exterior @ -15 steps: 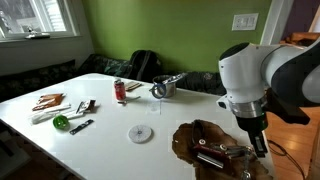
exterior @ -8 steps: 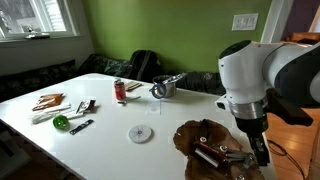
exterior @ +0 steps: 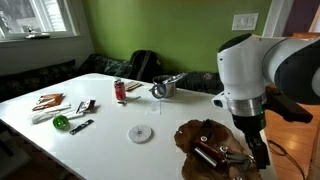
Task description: Remove the ring cutlery from the wooden bowl and put it in the pot
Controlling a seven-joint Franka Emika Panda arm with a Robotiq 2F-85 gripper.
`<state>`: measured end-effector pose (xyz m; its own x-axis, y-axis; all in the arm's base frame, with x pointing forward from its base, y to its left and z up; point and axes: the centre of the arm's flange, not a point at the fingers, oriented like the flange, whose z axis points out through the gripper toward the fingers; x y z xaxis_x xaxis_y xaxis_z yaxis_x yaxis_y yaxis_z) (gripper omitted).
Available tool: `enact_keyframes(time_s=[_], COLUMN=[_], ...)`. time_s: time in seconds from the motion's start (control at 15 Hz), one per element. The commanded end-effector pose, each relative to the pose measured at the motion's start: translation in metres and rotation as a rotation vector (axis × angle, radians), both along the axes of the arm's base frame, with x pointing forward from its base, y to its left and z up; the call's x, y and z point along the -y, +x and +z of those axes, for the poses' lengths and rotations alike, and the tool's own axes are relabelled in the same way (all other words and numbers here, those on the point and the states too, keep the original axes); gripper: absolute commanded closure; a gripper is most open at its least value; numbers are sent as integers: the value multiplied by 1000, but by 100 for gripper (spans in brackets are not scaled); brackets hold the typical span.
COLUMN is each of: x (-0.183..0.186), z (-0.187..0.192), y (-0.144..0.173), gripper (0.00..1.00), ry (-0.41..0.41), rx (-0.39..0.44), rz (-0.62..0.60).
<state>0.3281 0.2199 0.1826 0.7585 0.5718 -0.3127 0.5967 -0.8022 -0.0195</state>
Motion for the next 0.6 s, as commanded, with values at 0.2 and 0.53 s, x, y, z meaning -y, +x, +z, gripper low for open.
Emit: enact_keyframes(time_s=[0.2, 0.53], x=[-3, -12], z=[-26, -38], y=[22, 25], gripper=[12, 36], ry=[45, 96], rx=[-46, -143], rz=[103, 250])
